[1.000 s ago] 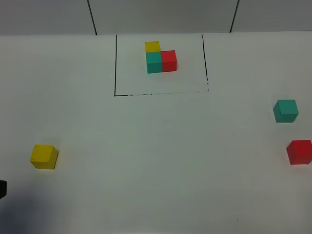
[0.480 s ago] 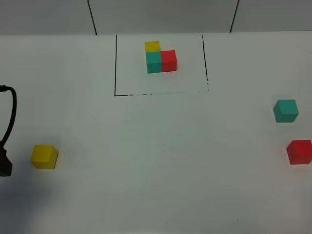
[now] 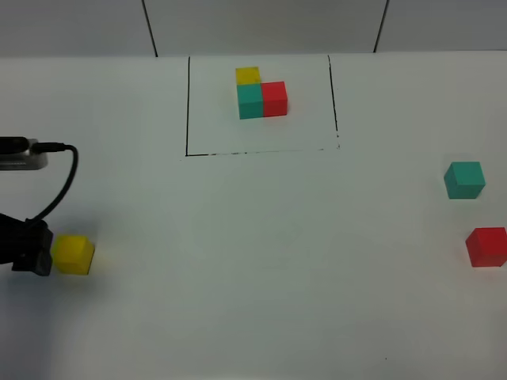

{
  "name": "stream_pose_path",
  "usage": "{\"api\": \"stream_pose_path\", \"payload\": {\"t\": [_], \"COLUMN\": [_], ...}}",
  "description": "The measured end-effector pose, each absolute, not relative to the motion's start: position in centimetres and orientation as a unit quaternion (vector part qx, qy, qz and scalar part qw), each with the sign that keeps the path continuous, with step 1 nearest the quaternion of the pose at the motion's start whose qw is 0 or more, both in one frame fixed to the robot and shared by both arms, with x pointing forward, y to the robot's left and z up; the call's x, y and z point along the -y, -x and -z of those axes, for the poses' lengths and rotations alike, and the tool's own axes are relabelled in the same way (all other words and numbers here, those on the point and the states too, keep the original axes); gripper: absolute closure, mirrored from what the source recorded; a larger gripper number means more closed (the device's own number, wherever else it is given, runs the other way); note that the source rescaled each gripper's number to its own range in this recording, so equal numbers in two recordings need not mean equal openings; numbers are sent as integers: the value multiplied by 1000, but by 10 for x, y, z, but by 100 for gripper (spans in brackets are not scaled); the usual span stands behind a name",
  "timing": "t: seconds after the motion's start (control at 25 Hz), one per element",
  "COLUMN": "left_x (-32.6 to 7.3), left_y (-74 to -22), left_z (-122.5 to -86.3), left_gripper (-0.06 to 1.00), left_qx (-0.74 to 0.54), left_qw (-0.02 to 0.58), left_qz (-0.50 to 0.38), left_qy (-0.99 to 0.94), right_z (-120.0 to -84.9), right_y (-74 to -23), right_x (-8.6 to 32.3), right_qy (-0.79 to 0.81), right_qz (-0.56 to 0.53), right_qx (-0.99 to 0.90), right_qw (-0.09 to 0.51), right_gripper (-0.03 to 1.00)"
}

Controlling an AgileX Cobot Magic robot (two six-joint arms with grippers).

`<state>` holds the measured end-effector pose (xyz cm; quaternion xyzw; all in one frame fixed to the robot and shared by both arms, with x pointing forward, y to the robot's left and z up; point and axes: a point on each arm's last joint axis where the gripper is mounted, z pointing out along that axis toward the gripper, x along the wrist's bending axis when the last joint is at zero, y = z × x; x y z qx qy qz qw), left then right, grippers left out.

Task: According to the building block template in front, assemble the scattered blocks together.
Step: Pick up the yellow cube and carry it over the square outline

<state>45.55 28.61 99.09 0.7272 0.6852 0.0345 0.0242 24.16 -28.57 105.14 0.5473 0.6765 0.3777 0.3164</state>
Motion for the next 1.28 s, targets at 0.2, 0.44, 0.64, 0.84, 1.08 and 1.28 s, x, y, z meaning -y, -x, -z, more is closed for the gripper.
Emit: {"api": "stream_pose_path", "payload": {"t": [0.2,0.44,0.64,0.84,1.08,1.28], "left_x": [-279,-276,-272,-271,-270,-268], "left_y": [-471,-484,-493,-497,-499,-502], "left_z": [-974,-962,-952,-941,-931,-923], "left_gripper": [-5,-5,-5,-5,-4,-2], "left_qx": [-692,-699,-710,-710,-702,-702], "left_qw": [7,29,41,31,20,22], "left_qz": [-52,-66,-54,-45,-34,-30], "left_qy": [-720,-711,-701,-703,-711,-712], "right_z": [-1051,-1051,-1051,-1051,-1051,-1051], "right_y": [-242,-242,-242,-242,-242,-242], "right_x": [286,286,286,286,286,286], "right_qy": [-547,-547,-547,-547,-547,-547], "right_qz": [-378,-378,-378,-378,-378,-378], "right_qx": [-677,-677,-677,-677,-677,-677], "right_qw": [316,316,316,316,316,316], "right_gripper": [14,14,14,14,14,14]}}
